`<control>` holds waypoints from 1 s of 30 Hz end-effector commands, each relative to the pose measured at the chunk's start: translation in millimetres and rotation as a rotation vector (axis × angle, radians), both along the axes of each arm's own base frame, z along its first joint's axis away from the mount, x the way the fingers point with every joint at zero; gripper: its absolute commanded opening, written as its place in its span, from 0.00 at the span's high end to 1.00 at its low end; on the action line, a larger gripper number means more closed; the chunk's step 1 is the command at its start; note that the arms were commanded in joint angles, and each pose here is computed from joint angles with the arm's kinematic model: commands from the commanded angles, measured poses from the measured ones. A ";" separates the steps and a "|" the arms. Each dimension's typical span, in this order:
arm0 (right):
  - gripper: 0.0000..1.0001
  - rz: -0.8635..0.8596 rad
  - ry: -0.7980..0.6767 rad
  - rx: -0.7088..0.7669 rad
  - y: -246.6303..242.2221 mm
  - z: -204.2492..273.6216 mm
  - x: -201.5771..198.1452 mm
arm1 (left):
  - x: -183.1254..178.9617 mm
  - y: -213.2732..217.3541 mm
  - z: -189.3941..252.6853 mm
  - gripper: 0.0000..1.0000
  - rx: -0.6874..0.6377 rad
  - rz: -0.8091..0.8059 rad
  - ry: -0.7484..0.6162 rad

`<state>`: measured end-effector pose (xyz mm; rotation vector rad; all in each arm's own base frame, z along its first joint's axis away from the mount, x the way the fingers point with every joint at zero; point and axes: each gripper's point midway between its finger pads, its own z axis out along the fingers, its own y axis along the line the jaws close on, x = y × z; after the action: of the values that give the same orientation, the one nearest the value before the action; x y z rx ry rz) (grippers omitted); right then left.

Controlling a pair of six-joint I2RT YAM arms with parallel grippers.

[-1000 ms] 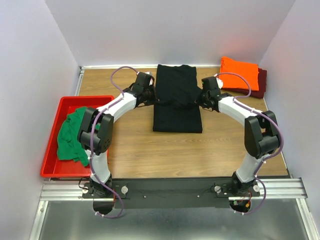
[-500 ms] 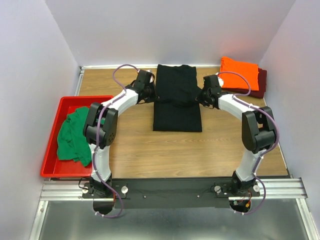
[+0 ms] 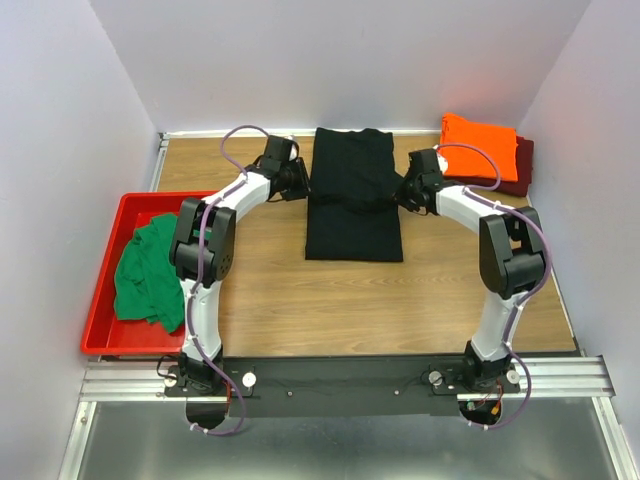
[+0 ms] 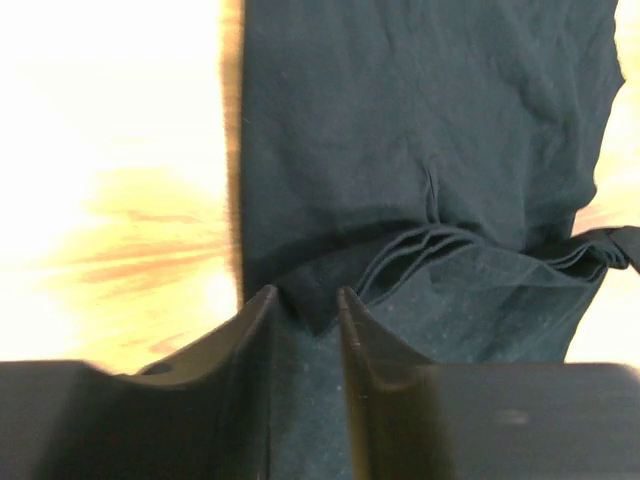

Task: Fold and stack the t-shirts
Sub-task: Fold the tshirt

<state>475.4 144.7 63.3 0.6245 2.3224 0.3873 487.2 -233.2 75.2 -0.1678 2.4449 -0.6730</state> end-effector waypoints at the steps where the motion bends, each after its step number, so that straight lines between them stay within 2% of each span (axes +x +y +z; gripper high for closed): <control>1: 0.64 -0.023 -0.061 0.005 -5.8 20.1 10.4 | 13.2 2.7 36.4 0.57 -0.028 -0.037 -0.094; 4: 0.50 -0.027 -0.084 -0.001 -9.0 31.8 6.6 | 11.7 8.4 53.3 0.56 -0.012 -0.025 -0.119; 6: 0.49 -0.025 -0.098 -0.009 -11.3 38.6 3.2 | 4.5 11.7 57.1 0.56 -0.007 -0.011 -0.110; 7: 0.49 -0.014 -0.112 -0.020 -13.1 45.1 -0.7 | 1.7 12.0 57.1 0.64 -0.005 -0.012 -0.106; 9: 0.50 0.004 -0.126 -0.030 -11.3 51.3 -5.2 | -9.8 13.2 55.1 0.72 0.013 -0.006 -0.083; 10: 0.51 0.034 -0.138 -0.044 -3.8 55.7 -10.4 | -15.3 13.7 51.8 0.83 0.021 -0.006 -0.073; 12: 0.53 0.068 -0.144 -0.059 7.4 57.5 -15.8 | -23.4 9.1 50.6 0.96 0.020 -0.007 -0.060; 13: 0.54 0.090 -0.148 -0.068 15.1 58.0 -18.7 | -30.9 2.8 51.1 1.00 0.021 -0.020 -0.052; 21: 0.60 0.312 -0.116 -0.096 88.5 32.2 -30.5 | -73.3 -45.2 30.3 1.00 0.030 -0.103 0.011; 30: 0.61 0.349 -0.081 -0.162 101.7 -6.2 -5.4 | -94.1 -68.1 3.5 1.00 0.025 -0.145 0.061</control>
<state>450.3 243.8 60.3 0.1661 2.3775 0.4088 392.8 -303.5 93.3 0.0325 2.5204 -0.7212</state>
